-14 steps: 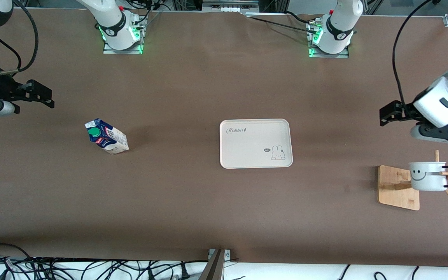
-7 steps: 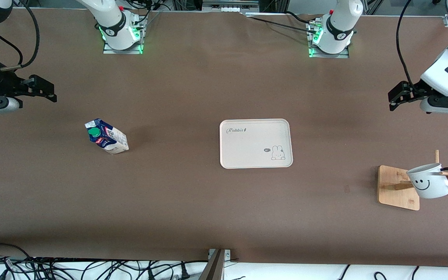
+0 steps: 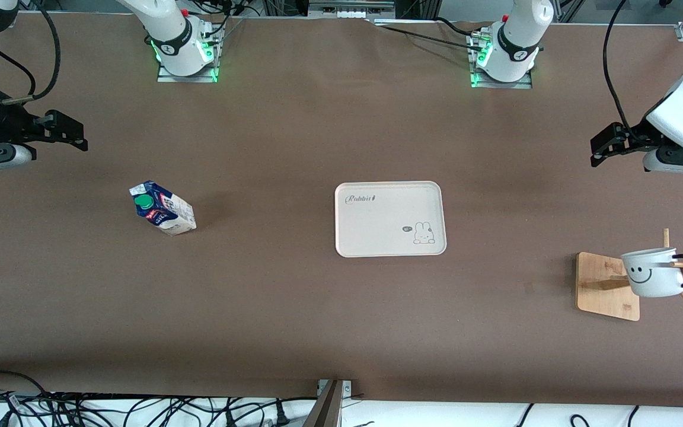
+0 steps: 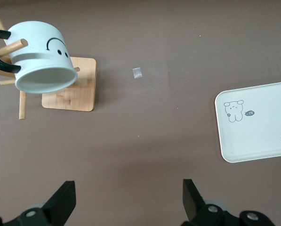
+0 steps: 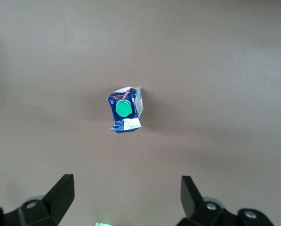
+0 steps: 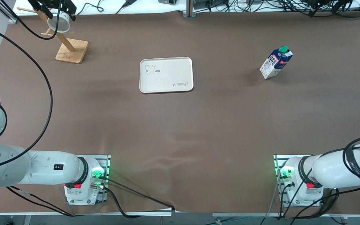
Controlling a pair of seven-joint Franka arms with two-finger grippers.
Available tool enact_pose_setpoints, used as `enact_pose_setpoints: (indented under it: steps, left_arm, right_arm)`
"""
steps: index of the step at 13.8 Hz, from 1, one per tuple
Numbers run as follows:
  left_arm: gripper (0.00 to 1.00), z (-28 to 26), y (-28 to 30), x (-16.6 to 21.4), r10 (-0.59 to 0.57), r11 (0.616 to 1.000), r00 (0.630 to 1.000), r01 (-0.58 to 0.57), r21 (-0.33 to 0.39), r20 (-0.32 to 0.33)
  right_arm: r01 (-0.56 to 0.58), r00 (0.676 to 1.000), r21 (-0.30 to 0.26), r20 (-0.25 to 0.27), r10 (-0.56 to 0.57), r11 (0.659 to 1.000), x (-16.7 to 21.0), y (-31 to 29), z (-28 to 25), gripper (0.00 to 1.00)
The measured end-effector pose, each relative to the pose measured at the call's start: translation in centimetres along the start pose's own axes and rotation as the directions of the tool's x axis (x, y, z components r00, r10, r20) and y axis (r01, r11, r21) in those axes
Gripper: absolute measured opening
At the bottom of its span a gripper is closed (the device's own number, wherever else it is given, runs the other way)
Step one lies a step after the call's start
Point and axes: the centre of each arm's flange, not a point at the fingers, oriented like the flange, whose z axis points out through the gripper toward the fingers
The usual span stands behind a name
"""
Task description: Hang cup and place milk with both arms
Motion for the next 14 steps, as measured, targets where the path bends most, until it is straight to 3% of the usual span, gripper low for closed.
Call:
enact_pose_setpoints:
  steps: [14]
  left_arm:
    - [1.0,0.1,-0.1,1.3,-0.001,1.0,1.0,0.001,-0.002,0.03]
  right_arm:
    - [-0.002,1.0,0.0,-0.011,0.002,1.0,0.1,0.4,0.1,1.0]
